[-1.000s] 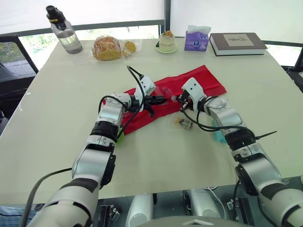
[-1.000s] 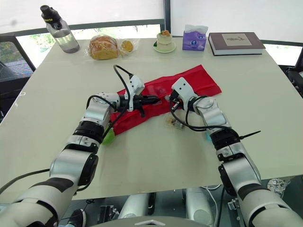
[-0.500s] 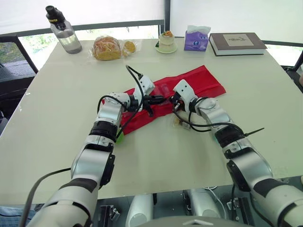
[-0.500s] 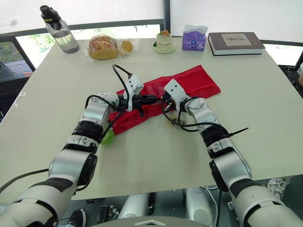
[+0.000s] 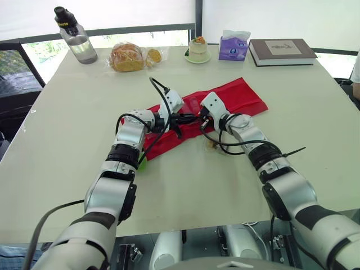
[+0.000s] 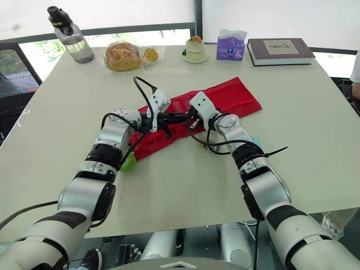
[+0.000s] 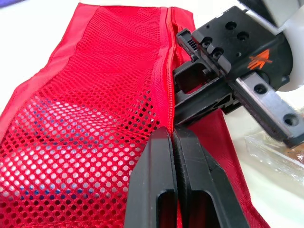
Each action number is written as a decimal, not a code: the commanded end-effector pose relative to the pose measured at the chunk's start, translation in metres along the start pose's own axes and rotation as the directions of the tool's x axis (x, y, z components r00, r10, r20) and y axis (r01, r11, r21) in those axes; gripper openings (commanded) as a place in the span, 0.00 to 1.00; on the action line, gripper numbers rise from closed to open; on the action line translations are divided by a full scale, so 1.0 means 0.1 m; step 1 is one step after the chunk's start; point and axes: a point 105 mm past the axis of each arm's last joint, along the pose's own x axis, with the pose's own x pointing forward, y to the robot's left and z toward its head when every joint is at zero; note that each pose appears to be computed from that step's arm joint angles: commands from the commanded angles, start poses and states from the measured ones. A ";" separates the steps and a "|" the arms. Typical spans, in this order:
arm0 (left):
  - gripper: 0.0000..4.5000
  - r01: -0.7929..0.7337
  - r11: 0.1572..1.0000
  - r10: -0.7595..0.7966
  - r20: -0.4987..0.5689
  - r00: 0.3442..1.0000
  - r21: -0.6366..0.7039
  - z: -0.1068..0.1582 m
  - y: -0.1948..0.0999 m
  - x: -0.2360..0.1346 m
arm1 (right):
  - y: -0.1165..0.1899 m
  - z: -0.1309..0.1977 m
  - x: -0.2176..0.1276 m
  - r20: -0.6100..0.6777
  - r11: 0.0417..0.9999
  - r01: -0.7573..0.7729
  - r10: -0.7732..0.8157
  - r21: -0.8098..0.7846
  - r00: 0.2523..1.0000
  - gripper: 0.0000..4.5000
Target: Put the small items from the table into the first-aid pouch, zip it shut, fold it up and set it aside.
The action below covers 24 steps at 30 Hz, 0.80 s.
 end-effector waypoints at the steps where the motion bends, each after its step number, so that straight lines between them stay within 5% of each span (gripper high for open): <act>1: 0.00 -0.048 0.999 0.047 0.028 0.998 0.018 0.11 0.11 -0.08 | -0.07 0.17 -0.18 0.093 0.999 -0.031 0.032 -0.016 0.995 0.03; 11: 0.00 -0.090 0.995 0.089 0.005 0.996 0.034 0.04 0.21 -0.23 | -0.04 0.38 -1.23 0.342 0.996 -0.071 0.085 -0.054 0.936 0.03; 20: 0.00 -0.099 0.991 0.104 -0.051 0.993 0.088 -0.05 0.31 -0.39 | -0.15 0.23 -2.29 0.249 0.997 -0.079 0.077 -0.004 0.965 0.03; 24: 0.00 -0.091 0.991 0.099 -0.079 0.992 0.099 -0.09 0.34 -0.46 | -0.17 0.34 -2.72 0.240 0.997 -0.072 0.072 -0.007 0.968 0.30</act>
